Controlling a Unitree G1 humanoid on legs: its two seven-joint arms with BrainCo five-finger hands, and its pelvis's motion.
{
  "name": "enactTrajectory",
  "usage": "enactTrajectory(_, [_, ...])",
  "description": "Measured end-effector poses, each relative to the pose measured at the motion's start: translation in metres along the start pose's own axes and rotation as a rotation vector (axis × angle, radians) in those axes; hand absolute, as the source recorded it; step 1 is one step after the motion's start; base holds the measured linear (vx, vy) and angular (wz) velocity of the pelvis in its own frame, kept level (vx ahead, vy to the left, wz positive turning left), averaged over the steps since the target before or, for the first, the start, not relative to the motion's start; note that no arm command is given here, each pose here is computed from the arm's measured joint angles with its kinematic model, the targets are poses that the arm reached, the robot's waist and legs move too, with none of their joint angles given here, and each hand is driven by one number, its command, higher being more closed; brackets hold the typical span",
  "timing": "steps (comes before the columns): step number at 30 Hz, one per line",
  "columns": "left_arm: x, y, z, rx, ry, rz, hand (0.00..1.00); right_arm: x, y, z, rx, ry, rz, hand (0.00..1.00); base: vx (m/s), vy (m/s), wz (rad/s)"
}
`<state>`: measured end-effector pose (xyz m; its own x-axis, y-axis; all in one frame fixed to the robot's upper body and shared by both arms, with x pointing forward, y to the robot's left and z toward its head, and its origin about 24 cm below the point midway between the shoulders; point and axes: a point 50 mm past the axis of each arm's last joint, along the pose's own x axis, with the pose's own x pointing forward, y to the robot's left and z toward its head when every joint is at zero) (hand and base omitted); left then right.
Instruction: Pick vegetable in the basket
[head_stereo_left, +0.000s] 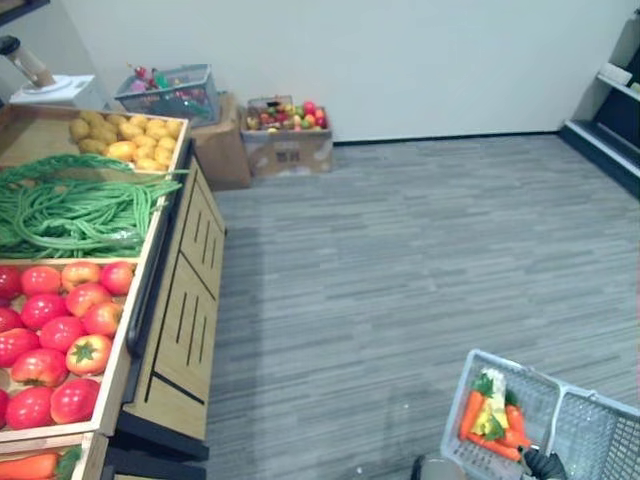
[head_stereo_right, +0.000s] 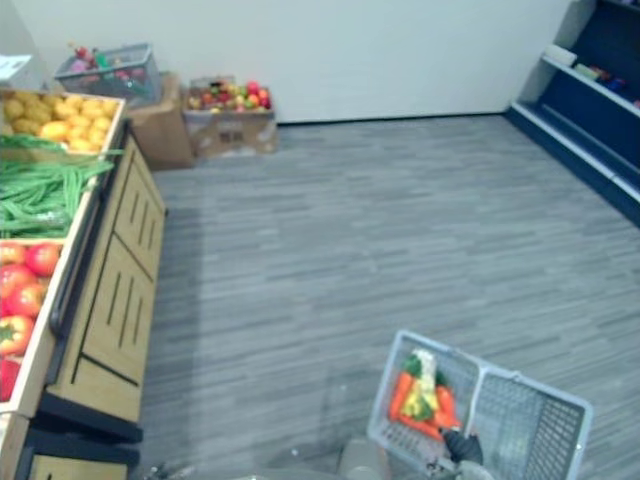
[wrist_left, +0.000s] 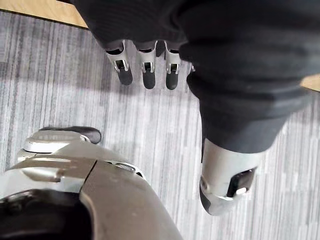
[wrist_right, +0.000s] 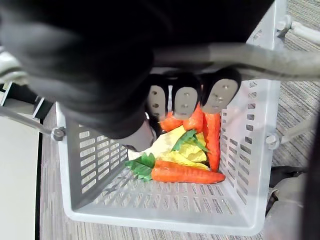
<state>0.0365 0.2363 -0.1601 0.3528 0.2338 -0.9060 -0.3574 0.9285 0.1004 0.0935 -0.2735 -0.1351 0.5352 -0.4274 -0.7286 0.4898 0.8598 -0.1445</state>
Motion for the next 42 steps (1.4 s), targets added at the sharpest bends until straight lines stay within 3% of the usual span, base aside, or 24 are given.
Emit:
enactTrajectory(6, [0.001, -0.008, 0.007, 0.002, -0.023, -0.024, 0.0, -0.01, 0.016, -0.009, 0.036, -0.012, 0.028, 1.0, 0.22, -0.065, 0.1])
enactTrajectory(17, [-0.001, -0.027, 0.001, -0.051, -0.022, -0.048, 0.0, -0.012, 0.015, -0.016, 0.011, 0.037, 0.012, 1.0, 0.24, -0.163, 0.23])
enactTrajectory(27, [-0.001, -0.029, 0.001, -0.161, -0.044, 0.0, 0.0, -0.014, 0.028, -0.032, 0.005, 0.121, 0.03, 1.0, 0.24, 0.044, -0.01])
enactTrajectory(32, [0.0, -0.013, 0.01, -0.105, -0.073, 0.056, 0.0, -0.017, 0.039, -0.035, 0.018, 0.11, 0.058, 1.0, 0.12, 0.121, 0.05])
enactTrajectory(42, [0.003, -0.021, 0.006, -0.049, -0.036, 0.013, 0.0, -0.016, 0.037, -0.039, -0.031, 0.114, 0.06, 1.0, 0.0, 0.033, -0.14])
